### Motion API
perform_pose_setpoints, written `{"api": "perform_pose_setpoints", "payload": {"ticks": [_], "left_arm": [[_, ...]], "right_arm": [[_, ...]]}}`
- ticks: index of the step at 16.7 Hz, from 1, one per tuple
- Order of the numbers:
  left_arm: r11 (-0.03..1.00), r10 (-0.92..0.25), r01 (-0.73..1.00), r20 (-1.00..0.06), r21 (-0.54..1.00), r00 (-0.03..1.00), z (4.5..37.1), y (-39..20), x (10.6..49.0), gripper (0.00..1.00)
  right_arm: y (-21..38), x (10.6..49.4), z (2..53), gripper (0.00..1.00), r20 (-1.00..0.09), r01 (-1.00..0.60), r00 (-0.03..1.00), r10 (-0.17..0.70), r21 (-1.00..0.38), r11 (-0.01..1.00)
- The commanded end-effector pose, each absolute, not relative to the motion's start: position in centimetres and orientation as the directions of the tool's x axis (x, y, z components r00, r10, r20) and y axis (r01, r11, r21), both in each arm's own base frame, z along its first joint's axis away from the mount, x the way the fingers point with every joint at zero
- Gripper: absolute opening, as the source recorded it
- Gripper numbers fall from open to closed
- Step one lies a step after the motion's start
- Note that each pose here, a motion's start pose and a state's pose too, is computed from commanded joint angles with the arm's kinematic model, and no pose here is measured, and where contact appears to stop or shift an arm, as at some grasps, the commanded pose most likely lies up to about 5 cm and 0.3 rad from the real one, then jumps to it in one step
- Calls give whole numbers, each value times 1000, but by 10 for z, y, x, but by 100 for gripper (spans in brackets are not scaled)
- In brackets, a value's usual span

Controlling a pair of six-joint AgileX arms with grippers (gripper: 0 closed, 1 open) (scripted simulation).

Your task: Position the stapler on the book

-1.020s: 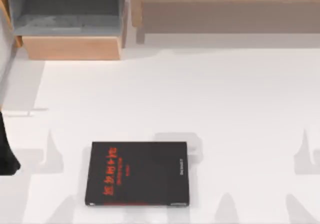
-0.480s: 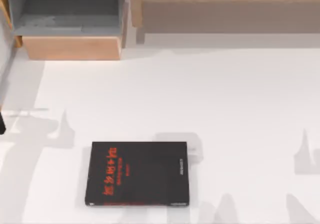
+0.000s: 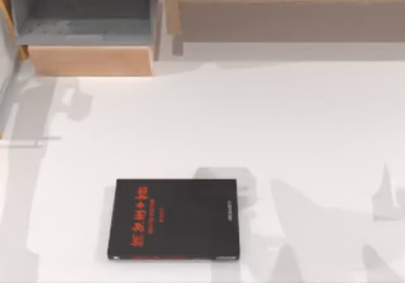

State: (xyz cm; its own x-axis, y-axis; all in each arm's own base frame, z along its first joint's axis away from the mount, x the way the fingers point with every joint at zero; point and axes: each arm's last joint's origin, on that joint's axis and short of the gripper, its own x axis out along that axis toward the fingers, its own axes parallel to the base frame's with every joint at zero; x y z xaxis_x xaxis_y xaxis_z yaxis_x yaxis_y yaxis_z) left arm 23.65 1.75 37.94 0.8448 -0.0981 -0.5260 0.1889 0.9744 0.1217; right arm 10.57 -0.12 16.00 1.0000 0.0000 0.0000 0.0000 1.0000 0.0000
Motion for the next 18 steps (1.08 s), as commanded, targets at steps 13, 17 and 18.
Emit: {"api": "perform_pose_setpoints", "payload": {"ticks": [13, 17, 18], "left_arm": [[990, 9, 134, -981, 36, 192, 239, 158, 460, 100], [995, -8, 98, -996, 1, 94, 190, 176, 478, 100], [995, -8, 95, -996, 0, 92, 185, 176, 481, 100]], "right_arm": [[-1, 106, 160, 100, 0, 0, 1000, 0, 0, 1000], [-1, 106, 160, 100, 0, 0, 1000, 0, 0, 1000], [-1, 106, 160, 100, 0, 0, 1000, 0, 0, 1000]]}}
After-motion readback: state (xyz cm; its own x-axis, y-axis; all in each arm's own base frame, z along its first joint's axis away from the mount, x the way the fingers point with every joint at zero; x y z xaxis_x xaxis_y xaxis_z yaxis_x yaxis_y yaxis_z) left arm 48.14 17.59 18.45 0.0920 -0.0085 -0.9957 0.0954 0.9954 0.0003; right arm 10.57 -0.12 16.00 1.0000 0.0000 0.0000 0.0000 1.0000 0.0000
